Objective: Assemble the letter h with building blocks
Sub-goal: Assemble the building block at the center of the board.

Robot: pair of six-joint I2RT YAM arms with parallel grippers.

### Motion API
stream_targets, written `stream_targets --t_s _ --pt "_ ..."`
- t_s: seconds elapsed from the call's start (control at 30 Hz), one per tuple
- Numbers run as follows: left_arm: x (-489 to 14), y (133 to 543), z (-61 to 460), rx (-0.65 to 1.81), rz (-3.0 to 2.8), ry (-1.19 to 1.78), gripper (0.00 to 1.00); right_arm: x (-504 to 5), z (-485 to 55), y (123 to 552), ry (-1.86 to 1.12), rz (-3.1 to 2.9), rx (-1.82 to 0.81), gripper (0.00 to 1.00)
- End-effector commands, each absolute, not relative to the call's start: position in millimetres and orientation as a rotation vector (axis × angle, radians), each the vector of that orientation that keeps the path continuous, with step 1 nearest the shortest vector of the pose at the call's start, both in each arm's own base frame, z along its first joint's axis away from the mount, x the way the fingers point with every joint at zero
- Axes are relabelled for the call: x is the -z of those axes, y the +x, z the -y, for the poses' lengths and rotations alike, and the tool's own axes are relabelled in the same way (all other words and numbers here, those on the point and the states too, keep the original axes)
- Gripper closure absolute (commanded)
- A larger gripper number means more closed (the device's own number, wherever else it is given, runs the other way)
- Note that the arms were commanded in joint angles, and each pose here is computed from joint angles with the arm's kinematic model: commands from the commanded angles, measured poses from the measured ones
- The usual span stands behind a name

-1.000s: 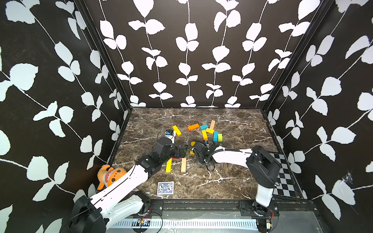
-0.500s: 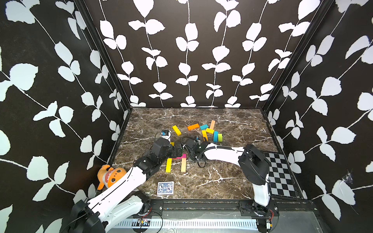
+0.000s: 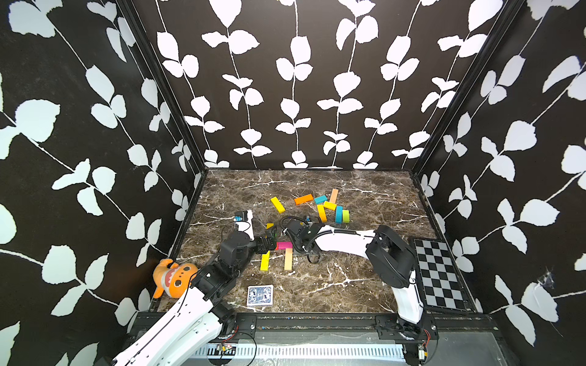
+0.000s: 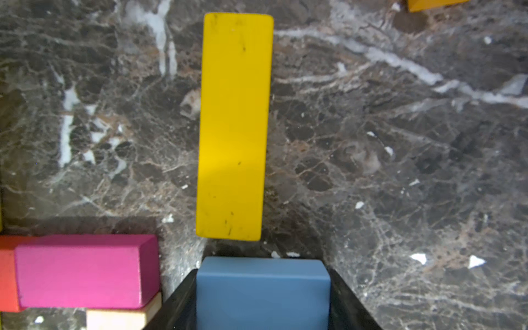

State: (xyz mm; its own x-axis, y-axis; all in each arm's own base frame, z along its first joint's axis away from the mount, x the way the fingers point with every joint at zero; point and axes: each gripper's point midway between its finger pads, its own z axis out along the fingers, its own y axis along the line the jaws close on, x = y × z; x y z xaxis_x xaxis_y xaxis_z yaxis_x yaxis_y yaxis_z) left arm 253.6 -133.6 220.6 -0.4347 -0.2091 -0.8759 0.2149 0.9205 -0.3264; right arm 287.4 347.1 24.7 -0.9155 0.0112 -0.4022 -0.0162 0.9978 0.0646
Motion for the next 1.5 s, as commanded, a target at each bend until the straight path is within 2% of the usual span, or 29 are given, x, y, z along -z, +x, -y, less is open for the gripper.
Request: stream_targets --t_s 0.0,0.83,1.27,1.47 --pt "-217.6 255.8 132.6 0.462 -1.96 -0.008 0.01 -22.2 -345.3 289.5 0.041 -2.714 -0.046 0.43" --pt "-210.5 258.3 137.1 0.457 -1.991 0.01 0.01 -17.4 -344.0 296.9 0.016 -2.694 0.025 0.39" --pt "-208.8 259.6 138.5 0.455 -1.999 0.011 0.01 -17.3 -345.0 298.5 0.009 -2.69 0.015 0.22" --pt "-208.5 259.9 139.3 0.456 -2.001 0.015 0.01 -25.4 -346.7 306.1 0.008 -2.659 -0.019 0.2"
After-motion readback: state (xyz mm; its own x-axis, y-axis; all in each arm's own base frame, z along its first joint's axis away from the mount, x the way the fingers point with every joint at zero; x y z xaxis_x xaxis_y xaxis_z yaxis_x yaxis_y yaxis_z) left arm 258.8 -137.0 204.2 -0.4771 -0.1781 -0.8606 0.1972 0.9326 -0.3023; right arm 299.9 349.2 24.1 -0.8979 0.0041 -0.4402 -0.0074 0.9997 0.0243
